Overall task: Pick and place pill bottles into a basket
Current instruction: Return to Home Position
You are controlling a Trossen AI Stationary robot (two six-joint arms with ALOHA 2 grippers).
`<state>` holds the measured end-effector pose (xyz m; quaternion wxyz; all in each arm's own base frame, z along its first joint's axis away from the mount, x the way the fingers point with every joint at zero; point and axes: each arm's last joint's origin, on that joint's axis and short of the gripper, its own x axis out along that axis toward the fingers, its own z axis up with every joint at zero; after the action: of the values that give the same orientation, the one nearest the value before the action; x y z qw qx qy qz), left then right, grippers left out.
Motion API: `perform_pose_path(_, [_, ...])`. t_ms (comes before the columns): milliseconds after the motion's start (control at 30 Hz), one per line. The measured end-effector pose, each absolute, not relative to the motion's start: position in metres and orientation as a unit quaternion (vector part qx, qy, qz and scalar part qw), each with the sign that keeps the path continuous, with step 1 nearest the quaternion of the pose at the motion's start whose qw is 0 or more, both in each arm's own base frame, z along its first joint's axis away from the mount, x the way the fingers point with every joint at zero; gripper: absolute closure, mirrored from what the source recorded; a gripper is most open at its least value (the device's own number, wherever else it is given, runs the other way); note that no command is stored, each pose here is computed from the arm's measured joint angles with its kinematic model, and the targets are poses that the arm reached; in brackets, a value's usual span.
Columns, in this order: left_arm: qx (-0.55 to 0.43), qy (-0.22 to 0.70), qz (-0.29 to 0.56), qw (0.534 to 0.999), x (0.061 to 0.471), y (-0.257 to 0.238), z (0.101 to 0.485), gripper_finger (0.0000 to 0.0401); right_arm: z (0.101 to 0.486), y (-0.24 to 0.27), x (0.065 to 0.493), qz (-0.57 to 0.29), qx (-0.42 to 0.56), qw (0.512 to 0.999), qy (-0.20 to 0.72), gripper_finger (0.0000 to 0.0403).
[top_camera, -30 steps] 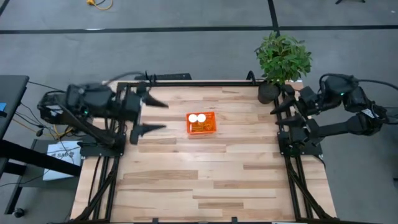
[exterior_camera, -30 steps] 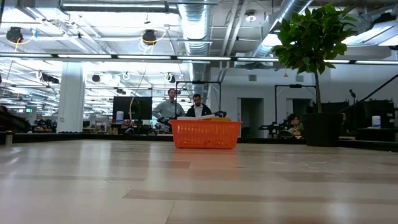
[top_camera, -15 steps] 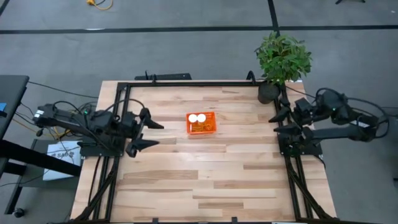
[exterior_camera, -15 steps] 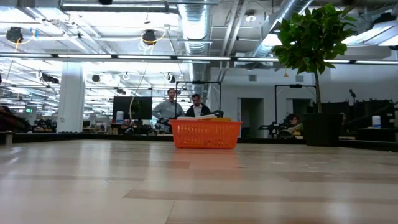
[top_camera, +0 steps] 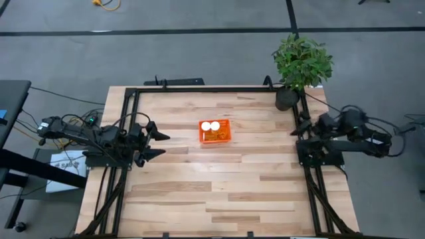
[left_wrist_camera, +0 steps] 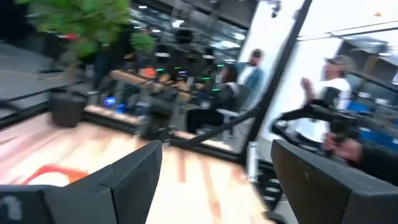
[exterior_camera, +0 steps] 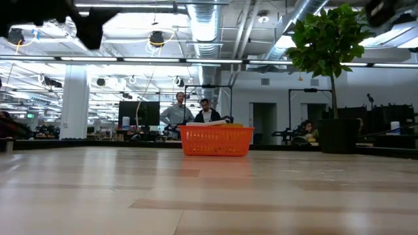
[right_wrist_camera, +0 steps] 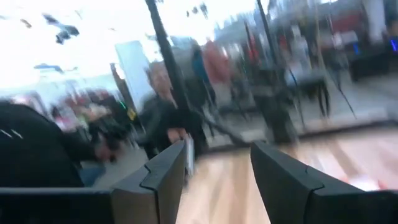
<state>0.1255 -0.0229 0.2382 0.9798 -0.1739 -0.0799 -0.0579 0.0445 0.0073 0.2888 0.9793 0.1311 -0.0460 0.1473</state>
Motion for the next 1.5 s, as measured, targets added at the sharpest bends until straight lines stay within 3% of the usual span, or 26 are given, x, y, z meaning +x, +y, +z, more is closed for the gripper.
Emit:
perform_pose_path(100, [-0.188, -0.078, -0.020, 0.979, 0.124, -0.018, 0.221, 0.0108, 0.269, 0.007, 0.053, 0.140, 0.134, 0.981, -0.001, 0.0224])
perform_pose_path(400, [-0.222, -0.065, -0.003, 0.973, 0.122, -0.010, 0.182, 0.0108, 0.248, 0.006, 0.062, 0.137, 0.130, 0.982, -0.009, 0.0220])
perform_pose_path(967, [-0.190, -0.026, 0.020, 0.981, 0.123, -0.009, 0.173, 0.0108, 0.239, 0.006, 0.066, 0.131, 0.129, 0.983, 0.015, 0.0217])
perform_pose_path(1233, [-0.253, -0.012, 0.022, 0.967, 0.123, -0.009, 0.170, 0.0108, 0.239, 0.006, 0.066, 0.132, 0.129, 0.983, 0.015, 0.0217])
perform_pose_path(1500, [-0.238, 0.036, 0.034, 0.970, 0.123, -0.009, 0.161, 0.0108, 0.239, 0.006, 0.066, 0.132, 0.129, 0.983, 0.015, 0.0221])
